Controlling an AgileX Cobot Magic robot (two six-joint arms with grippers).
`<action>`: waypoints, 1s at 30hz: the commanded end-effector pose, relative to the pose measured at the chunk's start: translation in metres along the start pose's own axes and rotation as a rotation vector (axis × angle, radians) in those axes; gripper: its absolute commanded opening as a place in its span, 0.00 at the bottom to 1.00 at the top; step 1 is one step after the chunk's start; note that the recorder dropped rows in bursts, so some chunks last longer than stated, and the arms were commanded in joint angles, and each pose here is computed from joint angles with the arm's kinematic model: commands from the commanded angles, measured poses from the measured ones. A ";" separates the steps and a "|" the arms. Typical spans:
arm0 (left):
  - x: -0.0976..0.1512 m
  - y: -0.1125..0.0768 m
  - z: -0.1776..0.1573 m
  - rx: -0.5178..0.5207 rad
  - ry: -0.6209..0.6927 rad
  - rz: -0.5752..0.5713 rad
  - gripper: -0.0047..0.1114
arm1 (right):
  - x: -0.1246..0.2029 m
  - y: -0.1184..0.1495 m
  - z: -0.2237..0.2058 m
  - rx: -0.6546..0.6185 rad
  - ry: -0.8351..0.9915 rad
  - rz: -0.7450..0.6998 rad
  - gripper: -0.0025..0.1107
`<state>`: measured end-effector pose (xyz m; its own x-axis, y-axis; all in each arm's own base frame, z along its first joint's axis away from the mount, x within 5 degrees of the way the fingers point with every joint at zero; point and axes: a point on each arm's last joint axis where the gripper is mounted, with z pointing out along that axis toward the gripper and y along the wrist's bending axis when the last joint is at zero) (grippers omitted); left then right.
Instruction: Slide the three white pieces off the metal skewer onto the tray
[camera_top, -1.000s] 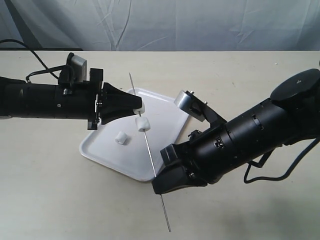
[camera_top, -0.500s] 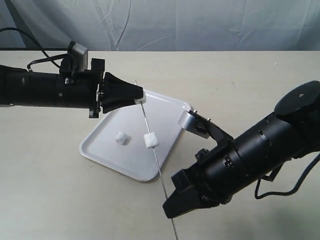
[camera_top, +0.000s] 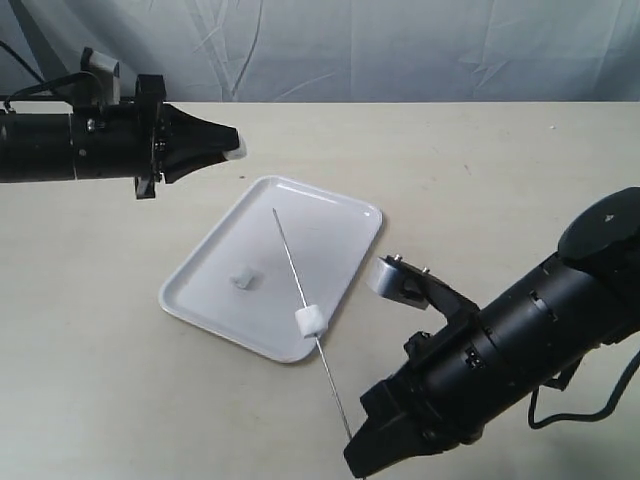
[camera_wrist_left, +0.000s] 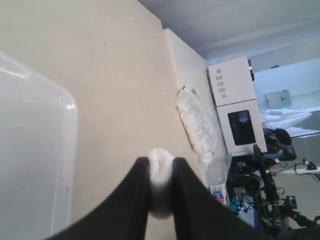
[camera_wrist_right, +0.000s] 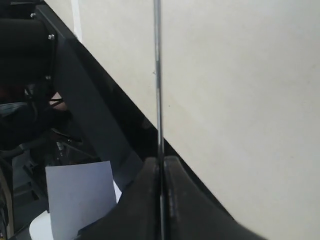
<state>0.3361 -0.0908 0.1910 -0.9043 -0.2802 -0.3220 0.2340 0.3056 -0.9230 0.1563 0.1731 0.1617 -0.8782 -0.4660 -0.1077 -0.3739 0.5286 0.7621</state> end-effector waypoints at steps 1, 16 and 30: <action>0.003 0.004 0.001 -0.080 0.036 0.041 0.17 | -0.002 -0.001 -0.001 0.014 -0.036 0.006 0.02; 0.029 0.020 0.029 -0.396 0.182 0.120 0.26 | -0.012 -0.003 -0.002 0.030 -0.142 0.096 0.02; 0.042 -0.031 0.045 0.114 0.232 0.034 0.26 | -0.052 0.018 -0.018 -0.028 -0.316 0.067 0.02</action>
<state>0.3082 -0.1493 0.1918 -0.9531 -0.0531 -0.2980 0.2791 0.2271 -0.9330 0.2007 0.1922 0.1868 -0.9560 -0.1707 -0.2384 -0.2932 0.5633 0.7725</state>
